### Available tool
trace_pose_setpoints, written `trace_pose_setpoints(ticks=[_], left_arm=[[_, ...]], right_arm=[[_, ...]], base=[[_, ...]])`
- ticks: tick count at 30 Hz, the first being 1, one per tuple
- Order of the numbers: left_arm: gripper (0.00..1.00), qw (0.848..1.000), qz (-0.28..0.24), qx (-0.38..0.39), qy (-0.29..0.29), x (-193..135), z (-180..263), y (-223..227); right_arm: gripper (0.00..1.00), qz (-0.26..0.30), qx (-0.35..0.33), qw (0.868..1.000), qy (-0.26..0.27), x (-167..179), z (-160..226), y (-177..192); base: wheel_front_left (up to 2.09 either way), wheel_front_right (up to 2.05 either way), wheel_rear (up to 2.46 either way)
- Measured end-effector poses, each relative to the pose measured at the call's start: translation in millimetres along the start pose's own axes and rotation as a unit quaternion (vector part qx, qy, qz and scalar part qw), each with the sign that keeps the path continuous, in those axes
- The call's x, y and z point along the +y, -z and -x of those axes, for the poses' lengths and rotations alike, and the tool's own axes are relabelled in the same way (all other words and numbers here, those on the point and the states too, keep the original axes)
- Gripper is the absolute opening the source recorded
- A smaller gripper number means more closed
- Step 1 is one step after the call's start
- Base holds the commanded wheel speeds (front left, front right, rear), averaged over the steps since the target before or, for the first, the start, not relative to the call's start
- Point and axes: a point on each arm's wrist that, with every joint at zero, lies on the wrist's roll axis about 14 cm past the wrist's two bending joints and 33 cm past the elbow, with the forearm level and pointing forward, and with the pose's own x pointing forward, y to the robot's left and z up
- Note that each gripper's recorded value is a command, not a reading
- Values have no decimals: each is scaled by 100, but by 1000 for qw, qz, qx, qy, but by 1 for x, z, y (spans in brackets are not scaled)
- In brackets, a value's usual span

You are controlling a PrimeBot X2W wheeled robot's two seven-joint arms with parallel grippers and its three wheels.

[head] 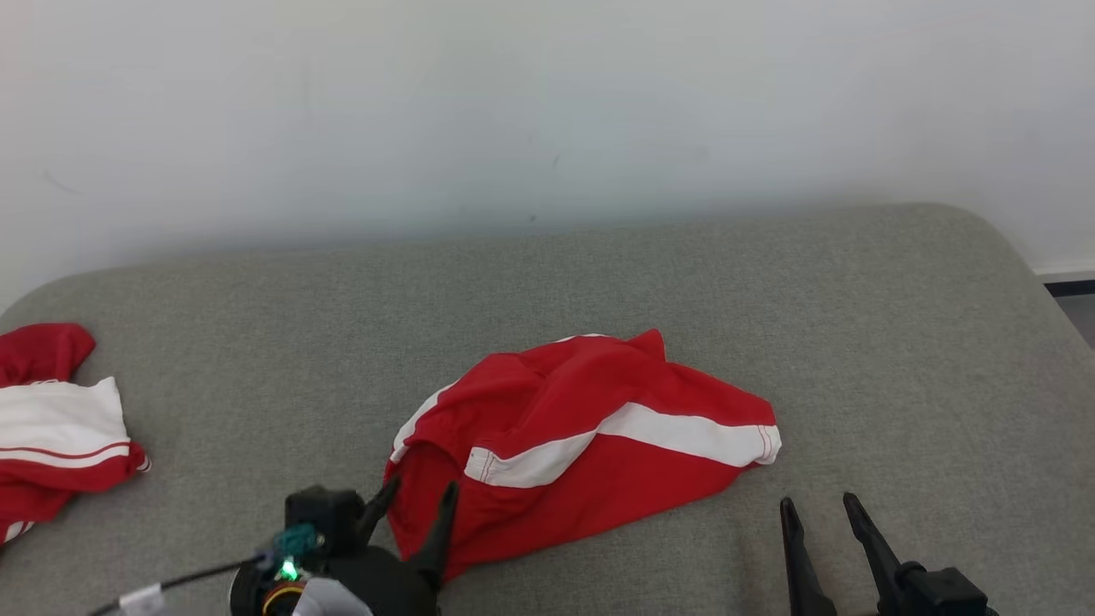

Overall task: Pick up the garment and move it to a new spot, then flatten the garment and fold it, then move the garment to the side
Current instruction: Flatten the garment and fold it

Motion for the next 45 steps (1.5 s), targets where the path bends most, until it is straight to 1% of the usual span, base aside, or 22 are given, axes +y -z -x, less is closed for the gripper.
trace_pose_setpoints(ticks=[4, 10, 17, 18, 19, 20, 21, 22, 24, 25, 31, 35, 37, 38, 39, 40, 45], left_arm=[[100, 998, 29, 57, 29, -10, -21, 0], [100, 990, 35, 126, 61, -20, -33, 9], [100, 984, 38, 157, 78, -26, -37, 18], [88, 983, 42, 160, 82, -28, -38, 19], [73, 982, 44, 164, 86, -31, -38, 21], [47, 981, 44, 168, 90, -33, -37, 23], [25, 980, 43, 169, 93, -33, -37, 23], [12, 980, 40, 170, 95, -34, -37, 23], [7, 981, 36, 164, 101, -36, -37, 20], [0, 981, 37, 159, 105, -38, -37, 18], [0, 982, 31, 138, 126, -48, -32, 14], [0, 988, 33, 98, 117, -39, -31, 5], [0, 989, 38, 88, 113, -36, -30, 9], [0, 989, 42, 88, 110, -34, -28, 14], [0, 989, 54, 92, 103, -31, -24, 26], [0, 989, 58, 92, 100, -30, -22, 31], [0, 991, 68, 85, 77, -20, -19, 38]], right_arm=[[100, 3, -5, 1000, 0, 0, -2, -4], [100, 1, 2, 1000, 13, -7, 4, 1], [100, -3, 6, 1000, 22, -12, 8, 3], [100, -3, 7, 1000, 23, -12, 8, 4], [100, -3, 7, 1000, 23, -12, 8, 4], [100, -3, 7, 1000, 23, -12, 8, 4], [100, -3, 6, 1000, 23, -12, 7, 3], [100, -2, 5, 1000, 22, -12, 7, 3], [100, -2, 5, 1000, 20, -11, 6, 3], [100, -2, 5, 1000, 19, -10, 5, 3], [100, -2, 8, 1000, 5, -1, 0, 5], [100, 6, 5, 1000, -7, 5, -9, 0], [100, 14, 14, 1000, -10, 3, -19, -1], [100, 18, 23, 1000, -8, 0, -25, -1], [100, 25, 48, 999, 1, -9, -37, 2], [100, 28, 61, 998, 3, -12, -43, 3], [100, 30, 145, 989, 9, -21, -63, 24]], base=[[0, 0, 0], [0, 0, 0], [0, 0, 0], [0, 0, 0], [0, 0, 0], [0, 0, 0], [0, 0, 0], [0, 0, 0], [0, 0, 0], [0, 0, 0], [0, 0, 0], [0, 0, 0], [0, 0, 0], [0, 0, 0], [0, 0, 0], [0, 0, 0], [0, 0, 0]])
